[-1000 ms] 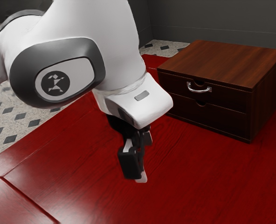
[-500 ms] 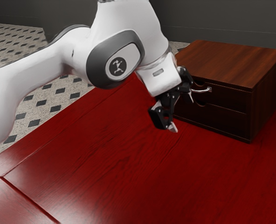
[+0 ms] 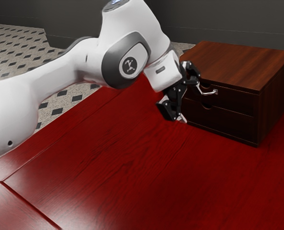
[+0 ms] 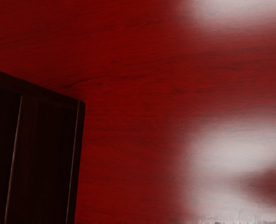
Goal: Pull the drawer handle with one arm to open the drawer
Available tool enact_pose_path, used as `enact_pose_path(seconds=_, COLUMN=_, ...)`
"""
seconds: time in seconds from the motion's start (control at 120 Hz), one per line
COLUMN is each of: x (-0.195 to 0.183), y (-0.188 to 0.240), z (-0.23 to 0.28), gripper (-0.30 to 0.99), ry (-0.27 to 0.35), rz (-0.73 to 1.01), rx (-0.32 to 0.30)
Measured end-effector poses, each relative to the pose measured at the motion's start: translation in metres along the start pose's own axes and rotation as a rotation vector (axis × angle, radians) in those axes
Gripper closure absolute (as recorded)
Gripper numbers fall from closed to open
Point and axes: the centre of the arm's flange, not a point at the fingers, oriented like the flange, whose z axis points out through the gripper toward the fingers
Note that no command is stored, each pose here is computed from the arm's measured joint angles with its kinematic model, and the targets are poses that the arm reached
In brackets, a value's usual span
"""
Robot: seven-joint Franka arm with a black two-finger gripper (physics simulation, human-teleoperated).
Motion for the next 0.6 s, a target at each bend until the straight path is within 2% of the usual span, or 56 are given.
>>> enact_pose_path(seconds=0.133, x=-0.019, y=-0.012, z=0.012, gripper=0.0, ry=-0.018, rz=-0.004, rx=0.004)
enact_pose_path(seconds=0.325, x=-0.026, y=-0.014, z=0.044, gripper=0.0, ry=-0.024, rz=0.009, rx=-0.031)
enact_pose_path(seconds=0.492, x=-0.023, y=-0.027, z=0.032, gripper=0.0, ry=-0.021, rz=0.03, rx=0.009)
enact_pose_path(seconds=0.6, x=-0.037, y=-0.034, z=0.041, gripper=0.0, ry=-0.035, rz=0.015, rx=0.01)
